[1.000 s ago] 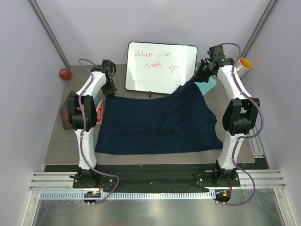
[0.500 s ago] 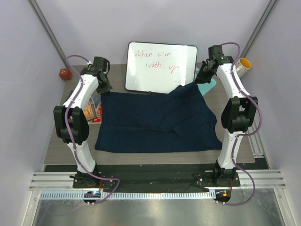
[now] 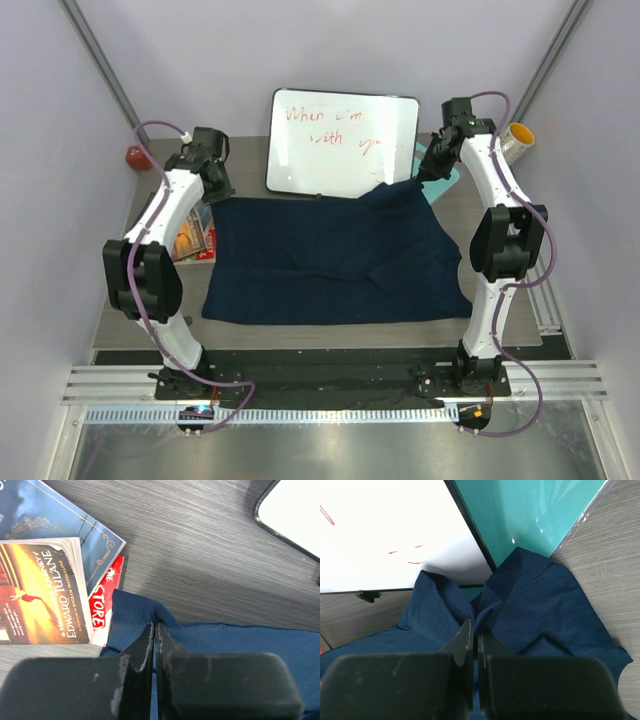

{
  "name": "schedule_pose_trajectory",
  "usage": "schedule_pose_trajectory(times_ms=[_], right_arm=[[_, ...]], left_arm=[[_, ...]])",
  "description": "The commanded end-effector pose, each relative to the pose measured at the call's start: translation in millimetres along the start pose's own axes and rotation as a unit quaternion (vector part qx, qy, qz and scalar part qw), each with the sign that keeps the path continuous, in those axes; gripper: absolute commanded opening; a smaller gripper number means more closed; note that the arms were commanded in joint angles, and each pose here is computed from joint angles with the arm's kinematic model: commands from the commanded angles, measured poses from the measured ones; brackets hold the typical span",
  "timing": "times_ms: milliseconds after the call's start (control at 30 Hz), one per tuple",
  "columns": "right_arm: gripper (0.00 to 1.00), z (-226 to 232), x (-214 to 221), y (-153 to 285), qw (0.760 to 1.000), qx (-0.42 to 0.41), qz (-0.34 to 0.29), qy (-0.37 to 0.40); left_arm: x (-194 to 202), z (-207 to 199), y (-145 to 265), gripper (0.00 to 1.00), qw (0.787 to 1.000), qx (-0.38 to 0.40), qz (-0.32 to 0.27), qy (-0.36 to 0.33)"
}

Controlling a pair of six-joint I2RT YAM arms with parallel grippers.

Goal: Fold and stack the t-shirts

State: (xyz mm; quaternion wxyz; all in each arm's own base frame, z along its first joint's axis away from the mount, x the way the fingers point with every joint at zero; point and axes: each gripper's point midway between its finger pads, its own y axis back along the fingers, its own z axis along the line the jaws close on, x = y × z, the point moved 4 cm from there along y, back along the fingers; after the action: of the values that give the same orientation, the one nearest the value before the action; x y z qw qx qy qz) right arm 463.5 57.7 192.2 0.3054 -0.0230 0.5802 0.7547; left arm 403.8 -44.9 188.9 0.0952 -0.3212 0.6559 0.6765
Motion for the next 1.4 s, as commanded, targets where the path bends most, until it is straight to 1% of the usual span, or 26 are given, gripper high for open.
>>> schedule_pose_trajectory(times_ms=[0,100,200,367,467,600,700,833,867,967,1067,1200,1233,1367], right_arm=[[0.01,9,-22,45,0.998,-0.015,-0.065,0.011],[0.01,11,-24,52,0.997,-0.019,-0.073,0.012],[0.01,10,-27,59,0.996,-0.018,-0.082,0.008],[0.01,12,-38,67,0.995,-0.023,-0.102,0.005],[0.01,15,-41,71,0.994,-0.032,-0.105,0.006],[0.01,15,-31,75,0.996,-0.037,-0.085,0.005],[0.01,9,-20,73,0.997,-0.029,-0.069,0.004],[0.01,4,-2,74,0.999,-0.029,-0.039,0.002],[0.01,3,6,73,0.999,-0.029,-0.023,0.000],[0.01,-1,17,76,1.000,-0.025,0.000,-0.006],[0.01,-5,29,79,1.000,-0.019,0.016,-0.014],[0.01,-13,48,81,0.999,-0.006,0.036,-0.039],[0.01,-17,57,78,0.997,-0.003,0.051,-0.050],[0.01,-21,75,83,0.996,-0.004,0.064,-0.064]], left_arm=[[-22,2,28,0.00,0.997,0.016,-0.071,0.001],[-23,6,33,0.00,0.997,0.011,-0.079,-0.005],[-22,12,32,0.00,0.997,-0.012,-0.079,-0.007],[-20,12,18,0.00,0.998,-0.032,-0.048,-0.015],[-16,9,9,0.00,0.999,-0.033,-0.018,-0.022],[-9,8,6,0.00,0.999,-0.029,0.003,-0.025],[3,12,3,0.00,0.998,-0.041,0.030,-0.025],[27,20,2,0.00,0.994,-0.068,0.086,-0.021],[32,20,1,0.00,0.993,-0.063,0.101,-0.022],[47,20,-1,0.00,0.990,-0.056,0.130,-0.022],[59,22,-3,0.00,0.984,-0.061,0.163,-0.026],[76,29,-6,0.00,0.971,-0.086,0.220,-0.041],[80,29,-10,0.00,0.968,-0.088,0.231,-0.046],[87,31,-13,0.00,0.962,-0.095,0.251,-0.050]])
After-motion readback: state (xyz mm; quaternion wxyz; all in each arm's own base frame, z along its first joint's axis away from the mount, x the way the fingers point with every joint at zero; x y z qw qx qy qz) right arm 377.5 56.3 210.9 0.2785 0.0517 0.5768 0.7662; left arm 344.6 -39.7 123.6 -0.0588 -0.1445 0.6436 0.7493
